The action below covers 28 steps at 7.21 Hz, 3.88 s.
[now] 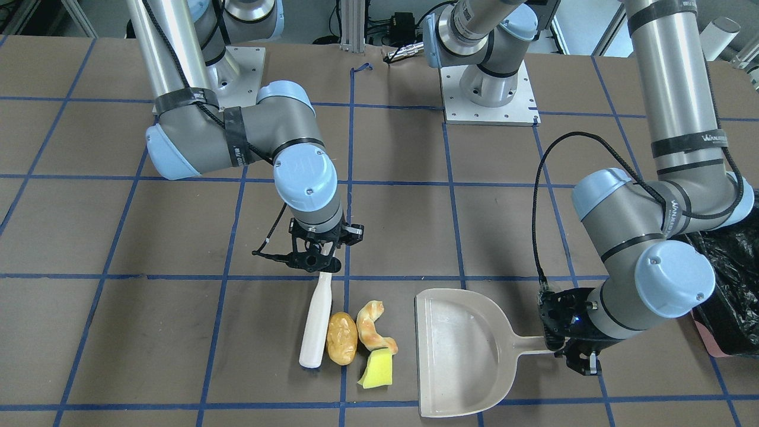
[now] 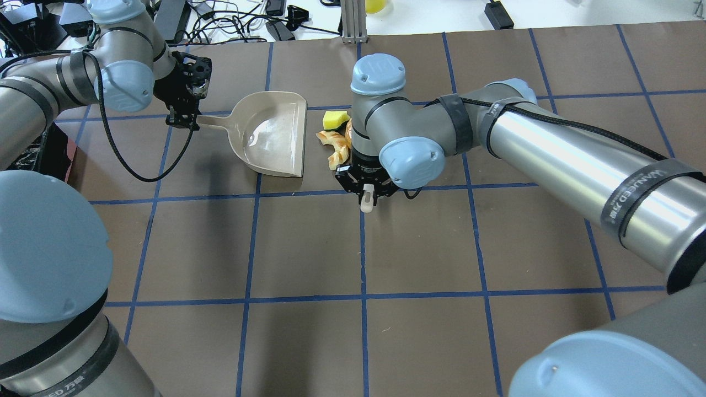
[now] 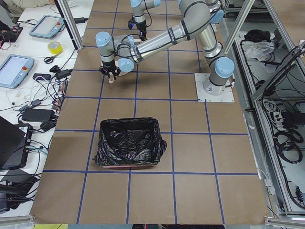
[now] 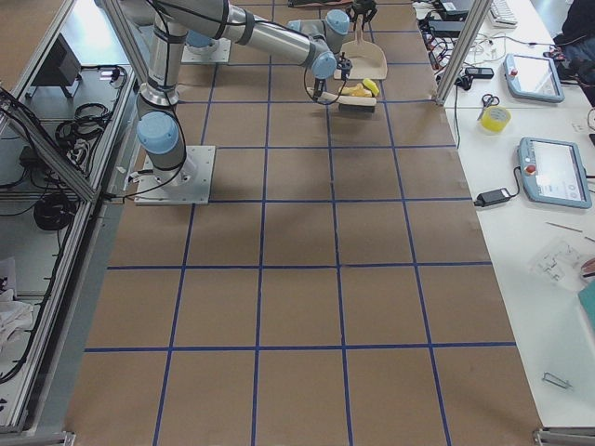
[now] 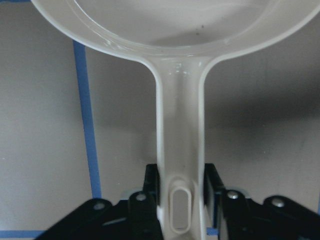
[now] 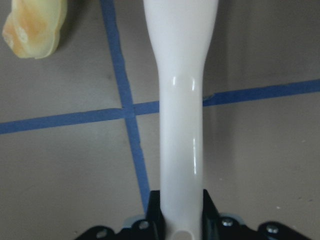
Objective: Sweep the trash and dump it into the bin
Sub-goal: 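Sweep the trash with the brush toward the dustpan held by left gripper, then carry the loaded dustpan with the left gripper toward the black bin while right gripper withdraws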
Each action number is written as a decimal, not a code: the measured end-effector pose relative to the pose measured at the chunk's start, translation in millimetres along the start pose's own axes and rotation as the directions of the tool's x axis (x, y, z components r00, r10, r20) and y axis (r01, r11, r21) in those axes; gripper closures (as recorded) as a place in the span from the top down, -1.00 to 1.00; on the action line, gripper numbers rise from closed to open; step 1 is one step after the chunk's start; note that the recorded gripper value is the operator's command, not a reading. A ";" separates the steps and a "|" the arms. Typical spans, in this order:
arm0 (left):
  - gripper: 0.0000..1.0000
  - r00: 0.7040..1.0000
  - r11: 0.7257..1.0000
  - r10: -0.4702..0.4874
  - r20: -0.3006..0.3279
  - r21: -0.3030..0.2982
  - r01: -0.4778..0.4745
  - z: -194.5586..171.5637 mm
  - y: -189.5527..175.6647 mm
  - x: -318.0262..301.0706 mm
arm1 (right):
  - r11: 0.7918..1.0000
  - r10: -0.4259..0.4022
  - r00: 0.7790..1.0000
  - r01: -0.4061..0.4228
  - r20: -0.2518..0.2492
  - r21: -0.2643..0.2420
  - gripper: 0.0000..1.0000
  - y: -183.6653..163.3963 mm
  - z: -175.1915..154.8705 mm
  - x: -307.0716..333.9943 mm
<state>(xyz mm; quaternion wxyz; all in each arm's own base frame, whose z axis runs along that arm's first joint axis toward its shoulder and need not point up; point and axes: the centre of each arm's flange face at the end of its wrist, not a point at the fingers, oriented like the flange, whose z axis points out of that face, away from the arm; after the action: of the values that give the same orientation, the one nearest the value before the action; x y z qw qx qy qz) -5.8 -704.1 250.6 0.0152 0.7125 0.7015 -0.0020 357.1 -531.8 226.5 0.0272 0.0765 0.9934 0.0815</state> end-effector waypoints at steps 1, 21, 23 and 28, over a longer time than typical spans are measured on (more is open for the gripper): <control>-1.00 1.000 1.000 -0.001 -0.001 0.000 0.001 0.1 -0.1 0.1 | 1.000 0.016 1.000 -0.016 0.006 0.004 -1.00 0.7 2.6 -21.6; -1.00 0.997 0.991 -0.060 0.040 0.124 0.055 -22.3 32.1 3.4 | 0.997 -0.001 0.986 -0.012 -0.165 -0.077 -1.00 -28.4 -105.5 87.7; -1.00 0.994 0.987 -0.097 0.044 0.130 0.091 -50.9 69.2 12.3 | 0.996 -0.032 0.989 0.020 -0.143 -0.083 -1.00 -53.2 -105.2 186.6; -1.00 1.000 0.991 -0.031 0.001 0.133 0.030 -172.3 257.5 80.1 | 0.988 -0.140 0.987 0.133 -0.083 -0.078 -1.00 -96.2 -115.3 386.0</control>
<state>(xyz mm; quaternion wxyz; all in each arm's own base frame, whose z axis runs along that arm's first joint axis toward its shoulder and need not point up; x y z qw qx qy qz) 249.7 -623.7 425.7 -0.0314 0.7010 0.7107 -0.0502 -45.6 -583.5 308.2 -0.0087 0.0034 0.9929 0.1187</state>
